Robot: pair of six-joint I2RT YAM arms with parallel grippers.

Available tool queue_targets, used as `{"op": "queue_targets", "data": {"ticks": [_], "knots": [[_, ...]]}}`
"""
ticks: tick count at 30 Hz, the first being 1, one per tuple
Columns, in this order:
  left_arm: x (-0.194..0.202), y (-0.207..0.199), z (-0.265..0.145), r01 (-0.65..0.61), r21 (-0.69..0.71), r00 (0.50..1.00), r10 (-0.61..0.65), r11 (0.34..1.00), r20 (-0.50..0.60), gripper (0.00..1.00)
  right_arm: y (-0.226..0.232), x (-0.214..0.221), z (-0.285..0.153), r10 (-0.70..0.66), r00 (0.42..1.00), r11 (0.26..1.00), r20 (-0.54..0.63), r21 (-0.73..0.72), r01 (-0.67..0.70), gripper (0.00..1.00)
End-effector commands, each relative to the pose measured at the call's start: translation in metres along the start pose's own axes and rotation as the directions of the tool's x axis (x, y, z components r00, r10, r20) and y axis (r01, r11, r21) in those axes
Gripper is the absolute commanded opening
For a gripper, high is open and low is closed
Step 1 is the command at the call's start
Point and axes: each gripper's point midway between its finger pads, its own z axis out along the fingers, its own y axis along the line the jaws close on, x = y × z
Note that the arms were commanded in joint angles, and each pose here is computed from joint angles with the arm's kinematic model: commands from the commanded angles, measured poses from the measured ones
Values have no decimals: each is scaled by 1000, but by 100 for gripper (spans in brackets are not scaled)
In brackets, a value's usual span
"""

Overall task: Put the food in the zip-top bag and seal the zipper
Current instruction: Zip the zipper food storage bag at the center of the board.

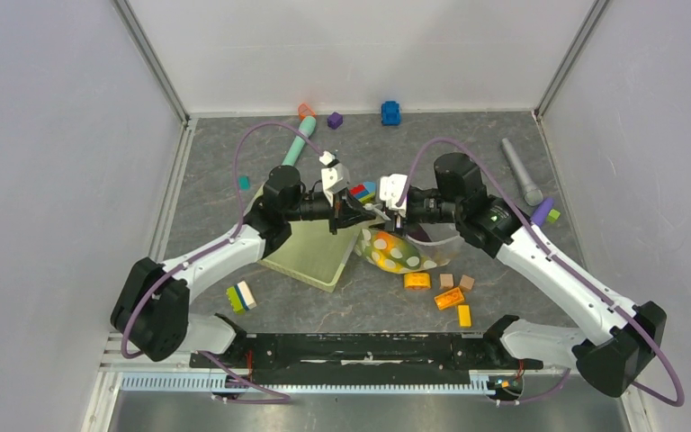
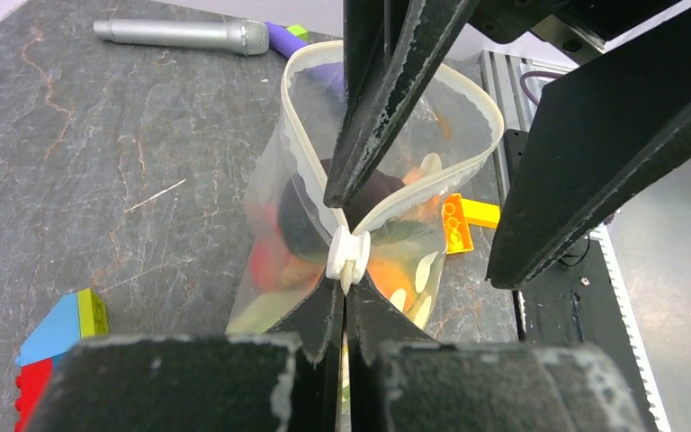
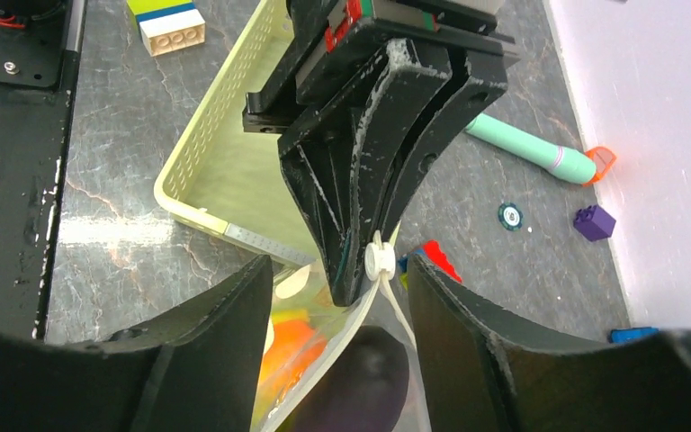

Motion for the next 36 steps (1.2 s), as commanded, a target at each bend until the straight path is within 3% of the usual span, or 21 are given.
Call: {"op": "queue_targets", "data": {"ticks": [1, 16, 26, 31, 36], "knots": [[-23, -8, -4, -74, 6, 996, 74, 997, 44, 2, -10, -24, -2, -55, 998, 998, 36, 21, 55, 60], [-23, -18, -8, -132, 31, 990, 130, 991, 45, 2, -22, -13, 13, 27, 999, 999, -45, 32, -26, 25], [-23, -20, -8, -144, 45, 989, 142, 989, 48, 2, -12, -3, 17, 21, 997, 999, -68, -22, -23, 16], [-23, -23, -9, -158, 56, 987, 155, 986, 50, 2, -6, -2, 19, 14, 998, 998, -66, -61, -18, 0], [-22, -23, -10, -170, 51, 984, 168, 984, 51, 2, -4, -6, 15, 11, 999, 998, -51, -53, -14, 0]]}}
